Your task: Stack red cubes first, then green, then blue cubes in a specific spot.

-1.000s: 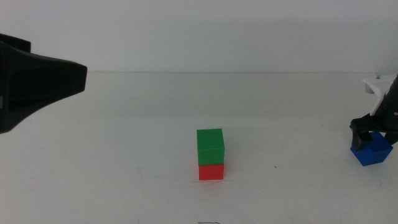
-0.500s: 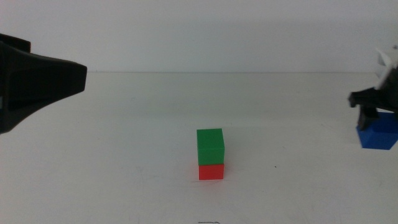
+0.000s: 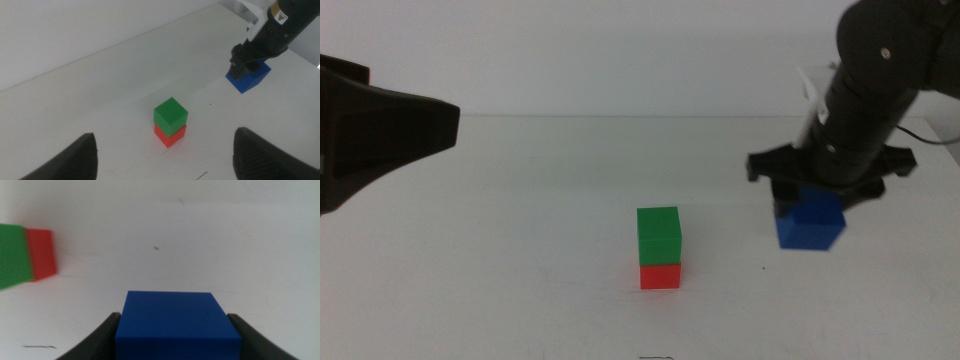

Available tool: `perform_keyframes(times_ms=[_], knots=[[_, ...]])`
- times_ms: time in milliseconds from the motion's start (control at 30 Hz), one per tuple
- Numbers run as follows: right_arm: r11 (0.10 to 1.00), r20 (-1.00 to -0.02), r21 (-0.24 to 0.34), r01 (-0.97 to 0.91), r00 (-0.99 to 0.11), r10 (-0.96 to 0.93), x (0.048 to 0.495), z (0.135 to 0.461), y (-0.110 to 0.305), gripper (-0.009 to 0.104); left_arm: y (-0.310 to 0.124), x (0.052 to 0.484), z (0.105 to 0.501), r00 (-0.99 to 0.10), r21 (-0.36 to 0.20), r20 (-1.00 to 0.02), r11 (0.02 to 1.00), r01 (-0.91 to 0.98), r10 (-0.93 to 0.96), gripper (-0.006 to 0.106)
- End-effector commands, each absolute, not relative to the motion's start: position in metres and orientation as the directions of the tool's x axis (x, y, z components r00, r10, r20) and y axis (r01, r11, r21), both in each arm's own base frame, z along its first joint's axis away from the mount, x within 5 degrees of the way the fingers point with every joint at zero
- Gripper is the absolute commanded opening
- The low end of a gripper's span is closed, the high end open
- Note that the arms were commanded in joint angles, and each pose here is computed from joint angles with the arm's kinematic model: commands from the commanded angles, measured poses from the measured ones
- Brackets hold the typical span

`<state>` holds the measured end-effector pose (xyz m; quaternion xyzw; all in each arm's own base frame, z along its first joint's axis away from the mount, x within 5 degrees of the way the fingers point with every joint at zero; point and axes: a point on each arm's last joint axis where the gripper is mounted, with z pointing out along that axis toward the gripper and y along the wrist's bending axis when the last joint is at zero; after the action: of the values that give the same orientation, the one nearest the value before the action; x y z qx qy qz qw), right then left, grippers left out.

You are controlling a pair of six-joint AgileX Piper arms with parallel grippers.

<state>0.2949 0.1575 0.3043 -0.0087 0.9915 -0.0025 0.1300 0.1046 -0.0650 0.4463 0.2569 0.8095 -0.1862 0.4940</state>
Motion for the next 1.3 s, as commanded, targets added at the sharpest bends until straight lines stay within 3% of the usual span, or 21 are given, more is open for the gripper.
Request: perform_keyframes(times_ms=[0, 67, 133, 267, 500, 700, 1033, 1267], knots=[[1.0, -0.304, -0.029, -0.004, -0.953, -0.013, 0.288, 0.332, 0.158, -0.001, -0.065, 0.104, 0.46, -0.314, -0.055, -0.934, 0.802, 0.595, 0.169, 0.091], [0.999, -0.352, -0.04, -0.018, -0.936, -0.032, 0.291, 0.34, 0.175, -0.001, -0.065, 0.104, 0.46, -0.314, -0.055, -0.934, 0.802, 0.595, 0.169, 0.091], [0.999, -0.38, -0.003, -0.04, -0.924, -0.038, 0.293, 0.349, 0.195, -0.001, -0.065, 0.104, 0.46, -0.314, -0.055, -0.934, 0.802, 0.595, 0.169, 0.091], [0.996, -0.393, 0.062, -0.065, -0.919, -0.035, 0.296, 0.352, 0.233, -0.001, -0.065, 0.104, 0.46, -0.314, -0.054, -0.934, 0.802, 0.594, 0.169, 0.091], [0.991, -0.405, 0.103, -0.09, -0.914, -0.041, 0.296, 0.347, 0.276, -0.001, -0.065, 0.104, 0.46, -0.314, -0.054, -0.934, 0.802, 0.594, 0.169, 0.091], [0.991, -0.401, 0.09, -0.096, -0.915, -0.052, 0.302, 0.337, 0.288, -0.001, -0.065, 0.104, 0.46, -0.314, -0.054, -0.934, 0.802, 0.594, 0.169, 0.091], [0.996, -0.429, 0.021, -0.09, -0.9, -0.072, 0.311, 0.328, 0.288, -0.001, -0.065, 0.104, 0.46, -0.314, -0.054, -0.934, 0.802, 0.594, 0.169, 0.091], [0.996, -0.409, 0.012, -0.091, -0.909, -0.079, 0.314, 0.318, 0.292, -0.001, -0.065, 0.104, 0.46, -0.314, -0.054, -0.934, 0.802, 0.594, 0.169, 0.091]])
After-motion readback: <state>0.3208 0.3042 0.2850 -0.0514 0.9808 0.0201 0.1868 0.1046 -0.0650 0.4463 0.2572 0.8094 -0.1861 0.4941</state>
